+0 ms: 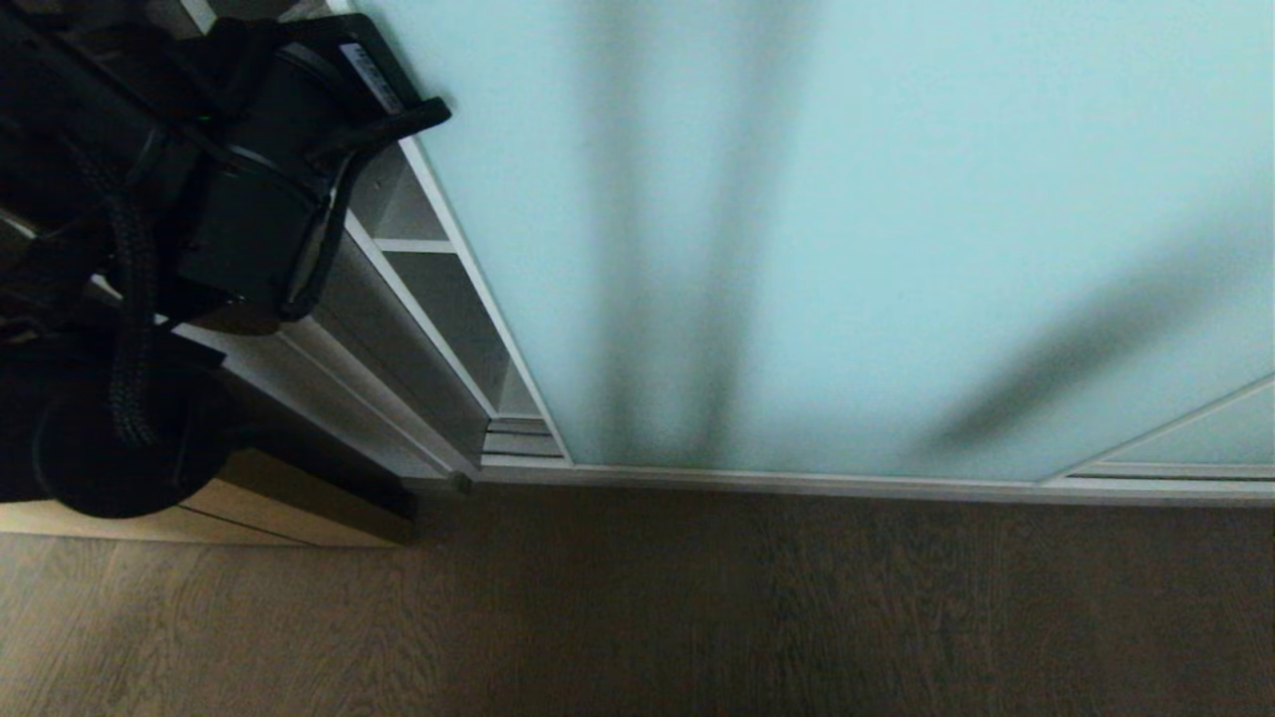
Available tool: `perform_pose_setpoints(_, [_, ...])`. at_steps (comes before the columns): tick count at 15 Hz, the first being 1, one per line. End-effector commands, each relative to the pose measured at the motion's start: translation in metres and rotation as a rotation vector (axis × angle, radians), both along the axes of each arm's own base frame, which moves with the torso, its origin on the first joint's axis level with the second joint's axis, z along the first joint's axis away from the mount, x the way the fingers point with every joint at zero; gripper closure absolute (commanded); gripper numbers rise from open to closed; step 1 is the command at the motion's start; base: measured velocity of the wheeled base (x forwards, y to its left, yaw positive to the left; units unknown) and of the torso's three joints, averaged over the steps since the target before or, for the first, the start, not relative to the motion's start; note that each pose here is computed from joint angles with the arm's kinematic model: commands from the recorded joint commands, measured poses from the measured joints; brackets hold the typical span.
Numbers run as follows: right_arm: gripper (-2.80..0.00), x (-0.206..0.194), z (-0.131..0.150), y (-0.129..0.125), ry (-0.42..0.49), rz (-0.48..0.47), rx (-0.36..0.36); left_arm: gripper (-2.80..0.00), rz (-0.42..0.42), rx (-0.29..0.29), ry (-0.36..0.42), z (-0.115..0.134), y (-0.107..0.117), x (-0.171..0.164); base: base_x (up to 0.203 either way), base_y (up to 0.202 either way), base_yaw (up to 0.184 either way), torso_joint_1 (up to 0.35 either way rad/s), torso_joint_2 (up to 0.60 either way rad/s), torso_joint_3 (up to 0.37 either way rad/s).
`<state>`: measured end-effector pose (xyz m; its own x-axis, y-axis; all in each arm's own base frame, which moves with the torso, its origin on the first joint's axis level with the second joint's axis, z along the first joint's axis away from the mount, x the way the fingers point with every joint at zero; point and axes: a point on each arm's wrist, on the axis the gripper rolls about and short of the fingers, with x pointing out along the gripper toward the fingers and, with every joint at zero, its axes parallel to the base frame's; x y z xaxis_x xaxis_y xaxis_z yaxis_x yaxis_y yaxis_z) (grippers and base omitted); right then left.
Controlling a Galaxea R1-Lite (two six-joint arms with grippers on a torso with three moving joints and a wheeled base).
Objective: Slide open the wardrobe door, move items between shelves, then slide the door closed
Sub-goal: Open the door
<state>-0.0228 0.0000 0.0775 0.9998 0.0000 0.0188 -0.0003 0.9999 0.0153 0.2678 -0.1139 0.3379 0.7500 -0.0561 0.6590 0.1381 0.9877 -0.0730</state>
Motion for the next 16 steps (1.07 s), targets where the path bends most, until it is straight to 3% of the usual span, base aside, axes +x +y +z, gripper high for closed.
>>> perform_pose_setpoints(1, [0.0, 0.0, 0.0, 0.0, -0.001, 0.0, 0.0, 0.0, -0.05, -0.001, 0.027, -0.011, -0.028, 0.014, 0.0, 0.0, 0.0, 0.0, 0.0, 0.0])
perform_pose_setpoints(6, [0.0, 0.0, 0.0, 0.0, -0.001, 0.0, 0.0, 0.0, -0.115, -0.004, 0.026, -0.027, -0.07, 0.039, 0.0, 0.0, 0.0, 0.0, 0.0, 0.0])
perform_pose_setpoints(11, [0.0, 0.0, 0.0, 0.0, 0.0, 0.0, 0.0, 0.0, -0.189, -0.009, 0.027, -0.04, -0.119, 0.043, 0.0, 0.0, 0.0, 0.0, 0.0, 0.0])
perform_pose_setpoints(13, [0.0, 0.0, 0.0, 0.0, 0.0, 0.0, 0.0, 0.0, -0.17, -0.037, 0.017, -0.034, -0.116, 0.041, 0.0, 0.0, 0.0, 0.0, 0.0, 0.0])
perform_pose_setpoints(16, [0.0, 0.0, 0.0, 0.0, -0.001, 0.0, 0.0, 0.0, -0.138, -0.082, -0.05, -0.001, -0.094, 0.022, 0.0, 0.0, 0.0, 0.0, 0.0, 0.0])
